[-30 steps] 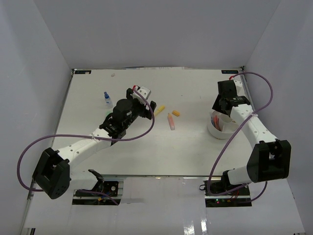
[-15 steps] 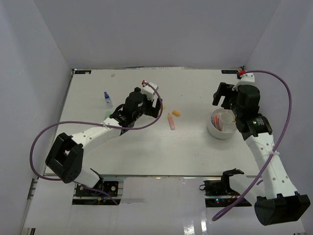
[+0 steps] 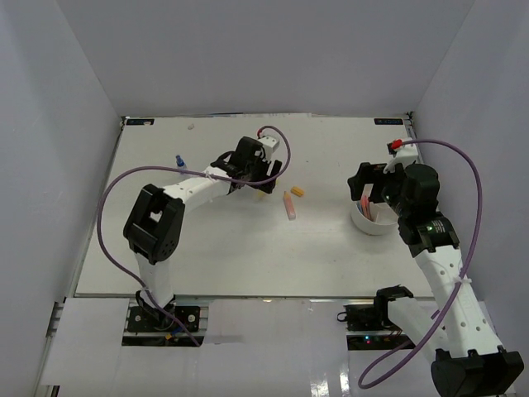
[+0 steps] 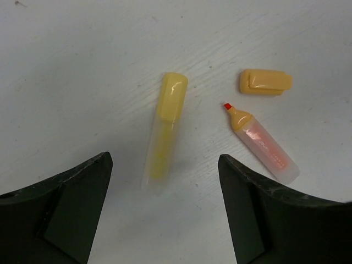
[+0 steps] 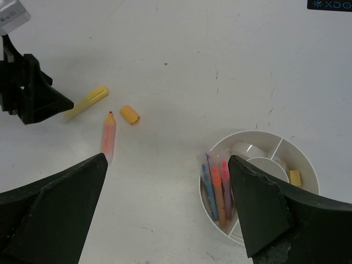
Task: Sort the stationery into containers
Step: Pick up the pen from the center of the board.
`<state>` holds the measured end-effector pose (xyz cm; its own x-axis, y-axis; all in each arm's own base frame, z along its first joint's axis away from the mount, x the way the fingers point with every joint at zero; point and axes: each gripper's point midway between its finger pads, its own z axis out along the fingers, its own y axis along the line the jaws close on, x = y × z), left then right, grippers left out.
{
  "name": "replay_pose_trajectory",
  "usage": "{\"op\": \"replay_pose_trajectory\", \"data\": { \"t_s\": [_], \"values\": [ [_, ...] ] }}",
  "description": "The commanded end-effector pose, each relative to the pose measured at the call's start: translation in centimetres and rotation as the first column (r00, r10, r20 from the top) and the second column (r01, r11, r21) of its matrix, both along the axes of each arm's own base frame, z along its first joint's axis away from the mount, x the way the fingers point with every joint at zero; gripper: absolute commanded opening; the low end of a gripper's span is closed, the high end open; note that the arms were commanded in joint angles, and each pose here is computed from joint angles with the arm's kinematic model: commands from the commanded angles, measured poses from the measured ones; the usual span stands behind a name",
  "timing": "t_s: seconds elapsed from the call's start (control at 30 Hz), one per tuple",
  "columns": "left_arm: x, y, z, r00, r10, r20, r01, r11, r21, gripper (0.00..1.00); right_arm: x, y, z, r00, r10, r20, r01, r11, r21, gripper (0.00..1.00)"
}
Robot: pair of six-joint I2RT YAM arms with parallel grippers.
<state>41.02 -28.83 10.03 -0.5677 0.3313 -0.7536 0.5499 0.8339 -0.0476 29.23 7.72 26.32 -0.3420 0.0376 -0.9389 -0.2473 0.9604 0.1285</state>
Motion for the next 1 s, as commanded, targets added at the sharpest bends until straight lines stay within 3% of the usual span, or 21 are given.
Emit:
{"op": "replay_pose_trajectory", "data": {
  "t_s": [0.0,0.47,0.83,0.97],
  "values": [
    [0.1,-0.2,-0.6,0.997,-0.017,-0.073,0.018,1.000,0.013,0.88,-0.3,0.4,1.4,0.996,0.044,0.074,-0.044,0.999,-0.004,0.97],
    [-0.9,1.0,-6.2,0.976,0.025,-0.218,0.002,0.992,0.124,0.72,-1.2,0.4,0.8,0.994,0.055,0.094,-0.054,0.999,-0.005,0.95],
    [-2.6,1.0,-7.7,0.968,0.015,-0.249,0.025,0.987,0.157,0.42,-1.2,0.6,0.9,0.993,0.065,0.100,-0.066,0.998,0.002,0.90],
    [-3.7,1.1,-8.4,0.965,0.009,-0.262,0.039,0.984,0.174,0.28,-1.3,0.8,1.1,0.991,0.075,0.109,-0.076,0.997,0.005,0.90]
  ]
}}
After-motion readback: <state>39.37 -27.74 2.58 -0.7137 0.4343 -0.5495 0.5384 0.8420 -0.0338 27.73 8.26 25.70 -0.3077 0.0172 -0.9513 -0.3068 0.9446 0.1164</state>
